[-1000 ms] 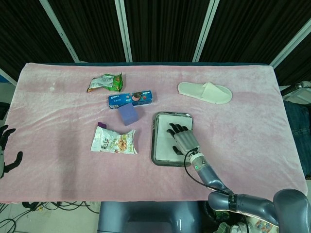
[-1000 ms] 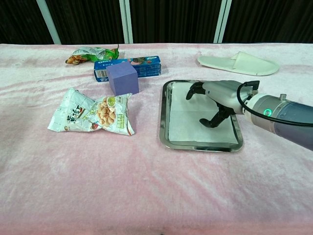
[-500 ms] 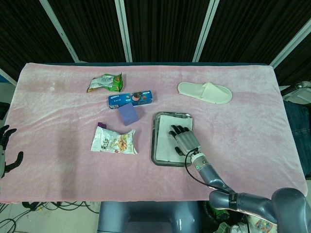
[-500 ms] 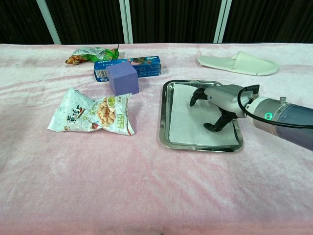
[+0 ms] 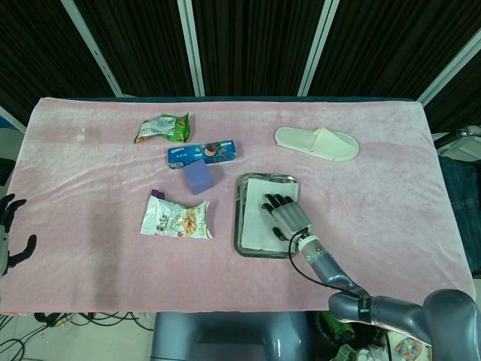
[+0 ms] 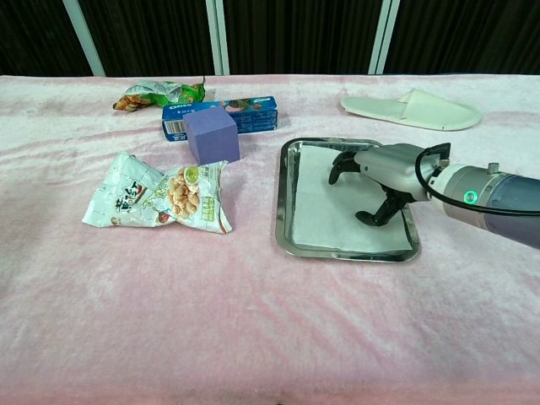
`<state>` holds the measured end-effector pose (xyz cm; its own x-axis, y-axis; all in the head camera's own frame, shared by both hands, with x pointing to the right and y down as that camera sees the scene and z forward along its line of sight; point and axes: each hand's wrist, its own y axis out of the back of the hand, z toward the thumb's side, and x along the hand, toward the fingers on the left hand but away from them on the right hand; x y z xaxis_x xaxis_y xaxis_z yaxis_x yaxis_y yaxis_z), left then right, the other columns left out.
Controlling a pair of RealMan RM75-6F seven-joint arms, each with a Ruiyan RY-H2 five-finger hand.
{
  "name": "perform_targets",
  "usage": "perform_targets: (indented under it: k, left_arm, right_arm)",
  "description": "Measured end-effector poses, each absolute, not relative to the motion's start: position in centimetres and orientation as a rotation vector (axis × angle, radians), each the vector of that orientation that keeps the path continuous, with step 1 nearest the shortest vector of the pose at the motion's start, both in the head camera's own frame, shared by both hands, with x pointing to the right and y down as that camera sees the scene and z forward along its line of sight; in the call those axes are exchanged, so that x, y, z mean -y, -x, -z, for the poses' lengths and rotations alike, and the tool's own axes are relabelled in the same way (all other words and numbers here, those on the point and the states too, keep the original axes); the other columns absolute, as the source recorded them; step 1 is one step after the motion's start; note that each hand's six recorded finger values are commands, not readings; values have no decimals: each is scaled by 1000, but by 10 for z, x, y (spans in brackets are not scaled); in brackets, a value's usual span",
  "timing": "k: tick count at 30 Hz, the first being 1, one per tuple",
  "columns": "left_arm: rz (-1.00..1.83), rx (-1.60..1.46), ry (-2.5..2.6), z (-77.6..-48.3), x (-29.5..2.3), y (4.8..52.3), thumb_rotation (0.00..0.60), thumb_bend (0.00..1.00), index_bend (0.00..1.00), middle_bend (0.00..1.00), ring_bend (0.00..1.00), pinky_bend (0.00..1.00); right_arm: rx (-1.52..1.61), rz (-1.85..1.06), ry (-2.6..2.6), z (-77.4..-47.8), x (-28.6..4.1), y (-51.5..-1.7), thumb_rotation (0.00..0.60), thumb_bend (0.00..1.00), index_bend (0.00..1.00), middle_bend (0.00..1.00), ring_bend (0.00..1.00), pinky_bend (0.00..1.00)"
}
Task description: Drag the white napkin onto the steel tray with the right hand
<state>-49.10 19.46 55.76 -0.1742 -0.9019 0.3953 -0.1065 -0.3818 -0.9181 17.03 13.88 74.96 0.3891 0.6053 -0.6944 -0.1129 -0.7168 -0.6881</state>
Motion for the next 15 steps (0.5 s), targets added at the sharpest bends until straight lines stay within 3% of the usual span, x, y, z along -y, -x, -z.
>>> perform_targets:
  k: [15]
  left_arm:
    - [1620, -1197, 1459, -557, -194, 491, 600, 375, 179, 79, 2, 6]
  right_arm:
    - [378, -1345, 1994, -752, -142, -170, 600, 352, 251, 78, 107, 185]
